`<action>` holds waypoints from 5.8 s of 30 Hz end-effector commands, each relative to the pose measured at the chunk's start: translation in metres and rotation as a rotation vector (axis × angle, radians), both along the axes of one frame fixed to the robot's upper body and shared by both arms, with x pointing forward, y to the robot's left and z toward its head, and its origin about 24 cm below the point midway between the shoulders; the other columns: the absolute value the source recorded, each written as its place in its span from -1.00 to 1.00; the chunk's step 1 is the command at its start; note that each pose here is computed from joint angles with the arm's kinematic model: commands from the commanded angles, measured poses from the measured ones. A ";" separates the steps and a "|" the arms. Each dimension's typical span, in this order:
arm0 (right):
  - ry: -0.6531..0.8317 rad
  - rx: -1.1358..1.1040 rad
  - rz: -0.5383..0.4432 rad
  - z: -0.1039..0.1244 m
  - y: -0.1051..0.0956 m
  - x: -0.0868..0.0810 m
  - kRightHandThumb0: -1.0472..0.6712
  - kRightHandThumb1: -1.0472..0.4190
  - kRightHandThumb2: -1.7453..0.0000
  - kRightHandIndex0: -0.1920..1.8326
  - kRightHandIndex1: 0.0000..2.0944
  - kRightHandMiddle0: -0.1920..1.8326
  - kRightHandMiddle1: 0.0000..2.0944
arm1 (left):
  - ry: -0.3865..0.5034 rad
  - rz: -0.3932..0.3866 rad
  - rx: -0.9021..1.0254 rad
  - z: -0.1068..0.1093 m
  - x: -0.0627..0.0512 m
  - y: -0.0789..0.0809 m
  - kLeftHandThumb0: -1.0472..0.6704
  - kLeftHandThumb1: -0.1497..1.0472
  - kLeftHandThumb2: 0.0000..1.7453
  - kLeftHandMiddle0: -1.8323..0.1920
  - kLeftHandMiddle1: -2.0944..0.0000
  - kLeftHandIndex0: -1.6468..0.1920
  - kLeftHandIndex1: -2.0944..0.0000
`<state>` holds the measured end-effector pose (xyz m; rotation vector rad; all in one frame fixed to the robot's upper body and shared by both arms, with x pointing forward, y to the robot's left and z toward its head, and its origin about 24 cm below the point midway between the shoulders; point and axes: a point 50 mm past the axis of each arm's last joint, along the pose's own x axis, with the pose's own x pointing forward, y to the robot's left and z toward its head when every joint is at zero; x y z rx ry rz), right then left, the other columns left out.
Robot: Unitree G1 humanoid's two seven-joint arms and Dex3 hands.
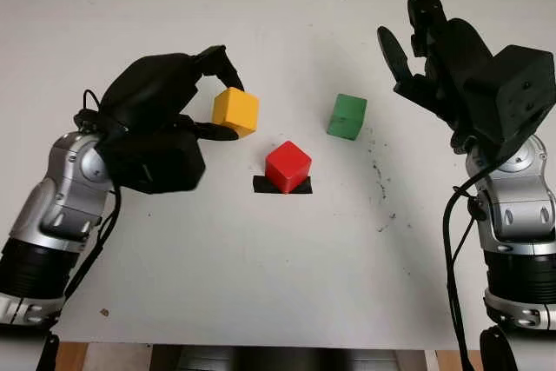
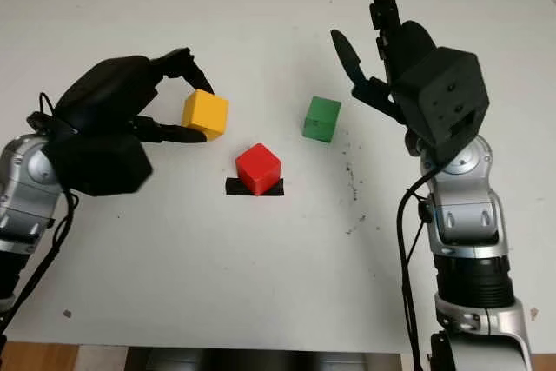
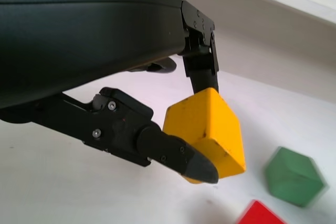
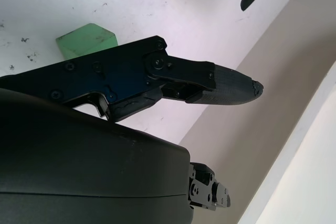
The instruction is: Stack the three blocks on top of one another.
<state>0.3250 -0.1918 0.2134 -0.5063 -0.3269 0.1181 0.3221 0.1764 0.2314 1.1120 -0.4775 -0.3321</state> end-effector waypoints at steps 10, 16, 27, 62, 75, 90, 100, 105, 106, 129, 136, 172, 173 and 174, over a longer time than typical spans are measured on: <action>-0.032 -0.042 -0.004 0.005 0.007 -0.001 -0.57 -1.00 0.38 -0.97 -0.97 -0.92 -0.98 | 0.037 -0.181 0.091 0.074 -0.006 -0.017 -0.40 0.99 -0.91 0.47 0.94 0.31 -0.32; -0.044 -0.081 -0.008 0.004 0.011 -0.001 -0.57 -1.00 0.37 -0.94 -0.96 -0.89 -0.97 | 0.195 -0.286 0.020 0.072 0.002 -0.028 -0.41 0.99 -0.93 0.48 0.95 0.34 -0.33; -0.031 -0.067 -0.015 0.002 0.005 -0.005 -0.58 -1.00 0.39 -0.96 -0.97 -0.89 -0.98 | 0.349 -0.370 -0.075 0.020 0.026 -0.035 -0.40 0.99 -0.93 0.58 0.99 0.36 -0.43; -0.073 -0.112 -0.003 0.007 0.006 -0.007 -0.59 -1.00 0.40 -0.94 -0.95 -0.88 -1.00 | 0.401 -0.421 0.039 -0.015 0.036 -0.056 -0.47 1.00 -0.93 0.80 0.95 0.46 -0.61; -0.071 -0.101 0.000 0.005 0.006 -0.009 -0.61 -1.00 0.43 -0.95 -0.95 -0.87 -1.00 | 0.372 -0.380 0.076 -0.014 0.038 -0.056 -0.47 1.00 -0.90 0.80 0.95 0.49 -0.64; -0.065 -0.100 -0.001 0.004 0.007 -0.010 -0.59 -1.00 0.43 -0.94 -0.95 -0.85 -1.00 | 0.133 -0.469 0.232 -0.008 0.022 -0.067 -0.42 1.00 -0.92 0.78 0.95 0.46 -0.44; -0.056 -0.101 -0.004 0.004 0.008 -0.011 -0.59 -1.00 0.43 -0.94 -0.95 -0.86 -1.00 | 0.121 -0.498 0.290 -0.006 0.019 -0.068 -0.41 1.00 -0.92 0.77 0.95 0.42 -0.38; -0.054 -0.105 -0.007 0.004 0.008 -0.012 -0.59 -1.00 0.42 -0.94 -0.95 -0.85 -1.00 | 0.108 -0.489 0.322 -0.005 0.020 -0.066 -0.39 1.00 -0.91 0.77 0.95 0.43 -0.37; -0.054 -0.102 -0.007 0.004 0.008 -0.012 -0.59 -1.00 0.42 -0.94 -0.95 -0.85 -1.00 | 0.102 -0.487 0.330 -0.005 0.020 -0.066 -0.39 1.00 -0.91 0.77 0.95 0.43 -0.37; -0.052 -0.105 -0.011 0.003 0.009 -0.011 -0.61 -1.00 0.42 -0.94 -0.95 -0.85 -1.00 | 0.073 -0.482 0.312 -0.005 0.028 -0.074 -0.42 1.00 -0.88 0.75 0.95 0.53 -0.60; -0.052 -0.103 -0.009 0.002 0.010 -0.011 -0.61 -1.00 0.42 -0.94 -0.95 -0.86 -1.00 | 0.071 -0.479 0.317 -0.004 0.030 -0.074 -0.42 1.00 -0.90 0.75 0.95 0.50 -0.57; -0.028 -0.097 0.004 -0.001 0.009 -0.012 -0.60 -1.00 0.41 -0.95 -0.95 -0.89 -1.00 | 0.136 -0.515 0.425 -0.003 0.019 -0.068 -0.80 0.82 -0.94 1.00 1.00 0.98 0.99; -0.025 -0.093 0.008 -0.002 0.009 -0.012 -0.60 -1.00 0.42 -0.96 -0.96 -0.90 -1.00 | 0.141 -0.514 0.416 -0.003 0.019 -0.067 -0.84 0.80 -0.95 1.00 1.00 0.99 1.00; -0.023 -0.086 0.012 -0.002 0.009 -0.013 -0.60 -1.00 0.43 -0.97 -0.96 -0.90 -1.00 | 0.152 -0.512 0.404 -0.003 0.018 -0.065 -0.86 0.79 -0.95 1.00 1.00 1.00 1.00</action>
